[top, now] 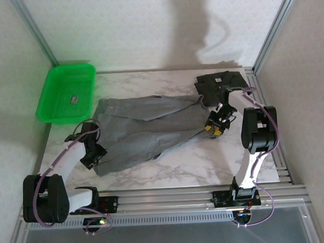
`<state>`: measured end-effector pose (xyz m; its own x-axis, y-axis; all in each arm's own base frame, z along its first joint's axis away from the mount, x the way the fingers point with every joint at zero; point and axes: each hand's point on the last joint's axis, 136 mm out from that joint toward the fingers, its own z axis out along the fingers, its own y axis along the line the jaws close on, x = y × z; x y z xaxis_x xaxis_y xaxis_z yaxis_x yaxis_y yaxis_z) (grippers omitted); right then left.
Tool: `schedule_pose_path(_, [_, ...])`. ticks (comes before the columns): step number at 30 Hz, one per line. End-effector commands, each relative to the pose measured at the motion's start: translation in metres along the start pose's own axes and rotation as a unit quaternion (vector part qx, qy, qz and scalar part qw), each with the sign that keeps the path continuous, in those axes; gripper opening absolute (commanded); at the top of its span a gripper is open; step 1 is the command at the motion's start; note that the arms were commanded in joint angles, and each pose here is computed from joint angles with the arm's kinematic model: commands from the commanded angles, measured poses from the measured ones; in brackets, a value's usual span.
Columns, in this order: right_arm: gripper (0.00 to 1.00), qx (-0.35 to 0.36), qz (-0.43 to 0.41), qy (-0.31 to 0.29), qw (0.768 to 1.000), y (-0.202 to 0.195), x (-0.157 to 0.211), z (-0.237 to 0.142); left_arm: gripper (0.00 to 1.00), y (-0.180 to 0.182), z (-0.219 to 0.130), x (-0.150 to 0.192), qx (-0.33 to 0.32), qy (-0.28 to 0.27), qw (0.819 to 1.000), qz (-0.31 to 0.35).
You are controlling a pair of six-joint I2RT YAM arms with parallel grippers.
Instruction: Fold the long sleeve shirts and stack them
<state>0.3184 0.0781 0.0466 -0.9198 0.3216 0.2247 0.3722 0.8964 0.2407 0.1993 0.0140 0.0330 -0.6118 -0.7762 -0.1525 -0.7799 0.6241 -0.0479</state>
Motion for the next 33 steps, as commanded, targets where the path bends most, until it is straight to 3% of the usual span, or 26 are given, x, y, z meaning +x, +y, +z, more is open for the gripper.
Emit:
schedule_pose_path(1, [0.57, -0.007, -0.01, -0.022, 1.0, 0.002, 0.002, -0.015, 0.57, 0.0, 0.009, -0.001, 0.004, -0.003, 1.0, -0.006])
schedule_pose_path(5, [0.65, -0.009, -0.017, -0.045, 0.999, 0.002, 0.001, -0.025, 0.47, 0.0, 0.017, 0.003, 0.005, 0.002, 1.0, -0.007])
schedule_pose_path(12, [0.63, -0.015, -0.018, -0.044, 0.999, 0.005, 0.0, -0.025, 0.23, -0.004, 0.026, 0.001, 0.003, 0.006, 1.0, -0.008])
schedule_pose_path(17, [0.63, -0.017, -0.019, -0.045, 0.999, 0.006, -0.001, -0.024, 0.0, -0.007, 0.009, -0.01, 0.01, -0.019, 1.0, -0.009])
schedule_pose_path(30, [0.63, -0.019, -0.02, -0.037, 0.999, 0.01, -0.007, -0.021, 0.01, -0.02, -0.041, -0.015, 0.056, -0.033, 0.998, -0.026])
schedule_pose_path(33, [0.63, -0.02, -0.022, -0.035, 0.999, 0.011, -0.009, -0.021, 0.07, -0.024, -0.041, -0.017, 0.054, -0.028, 0.998, -0.021])
